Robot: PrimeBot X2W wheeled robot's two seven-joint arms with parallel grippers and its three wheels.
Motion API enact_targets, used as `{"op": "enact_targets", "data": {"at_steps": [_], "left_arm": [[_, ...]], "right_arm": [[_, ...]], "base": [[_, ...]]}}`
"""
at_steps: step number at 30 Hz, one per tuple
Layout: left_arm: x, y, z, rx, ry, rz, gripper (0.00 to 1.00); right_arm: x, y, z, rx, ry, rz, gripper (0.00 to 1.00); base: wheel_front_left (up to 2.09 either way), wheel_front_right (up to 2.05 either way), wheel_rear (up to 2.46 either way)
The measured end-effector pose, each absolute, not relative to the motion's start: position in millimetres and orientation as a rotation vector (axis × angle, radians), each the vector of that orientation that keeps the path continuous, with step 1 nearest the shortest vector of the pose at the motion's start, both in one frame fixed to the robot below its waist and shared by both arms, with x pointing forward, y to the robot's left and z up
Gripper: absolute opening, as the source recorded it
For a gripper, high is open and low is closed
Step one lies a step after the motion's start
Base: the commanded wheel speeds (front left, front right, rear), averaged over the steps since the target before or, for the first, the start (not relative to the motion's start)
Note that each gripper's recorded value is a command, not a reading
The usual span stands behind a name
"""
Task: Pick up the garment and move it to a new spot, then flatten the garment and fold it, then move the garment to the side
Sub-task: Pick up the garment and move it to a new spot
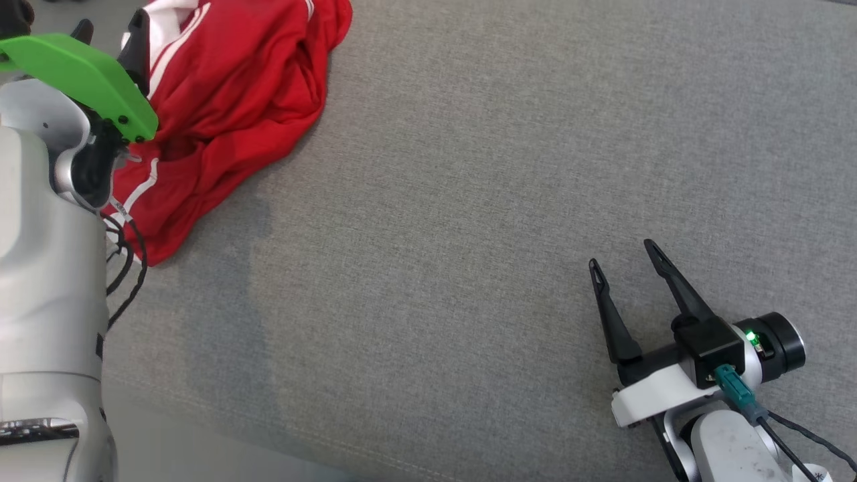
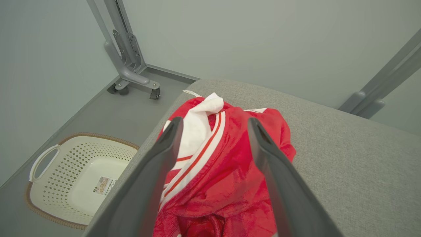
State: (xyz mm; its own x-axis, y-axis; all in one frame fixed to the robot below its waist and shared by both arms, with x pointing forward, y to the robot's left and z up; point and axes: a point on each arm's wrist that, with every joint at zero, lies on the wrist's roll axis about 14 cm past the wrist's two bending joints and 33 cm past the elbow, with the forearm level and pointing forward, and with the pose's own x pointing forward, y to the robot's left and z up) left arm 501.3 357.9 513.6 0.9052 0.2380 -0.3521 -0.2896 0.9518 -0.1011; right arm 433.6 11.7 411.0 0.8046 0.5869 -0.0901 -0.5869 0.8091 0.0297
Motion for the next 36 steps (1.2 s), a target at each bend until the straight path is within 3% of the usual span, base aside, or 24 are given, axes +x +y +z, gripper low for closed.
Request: {"op": "enact_targets", "data": {"at_steps": [13,17,18,19,20,24,29,36], "left_arm": [[515.4,338.3,394.8,-0.214,0.732,0.231,1.00],[517.3,331.4,375.6,-0.231,0.771,0.217,1.00],[518.3,330.8,373.1,-0.225,0.772,0.213,0.88],[520.8,329.4,372.7,-0.211,0.761,0.204,0.27],[524.2,328.2,374.9,-0.204,0.735,0.198,0.00],[540.8,322.1,401.9,-0.147,0.567,0.149,0.00],[566.1,306.9,483.0,-0.072,0.204,0.048,0.00],[566.9,280.2,587.0,0.098,-0.104,-0.095,0.00]], "right_arm": [[453.3,-5.3,381.8,0.029,0.135,0.568,1.00],[456.0,-12.9,375.9,0.036,0.147,0.542,1.00],[456.2,-14.6,374.7,0.036,0.150,0.537,1.00],[456.3,-16.1,374.1,0.037,0.150,0.533,1.00],[456.4,-17.1,374.0,0.037,0.151,0.530,1.00],[455.7,-18.8,378.9,0.047,0.145,0.525,1.00],[452.0,-21.4,389.5,0.082,0.142,0.513,1.00],[438.5,-25.8,413.5,0.119,0.118,0.500,1.00]], "base": [[0.00,0.00,0.00],[0.00,0.00,0.00],[0.00,0.00,0.00],[0.00,0.00,0.00],[0.00,0.00,0.00],[0.00,0.00,0.00],[0.00,0.00,0.00],[0.00,0.00,0.00]]}}
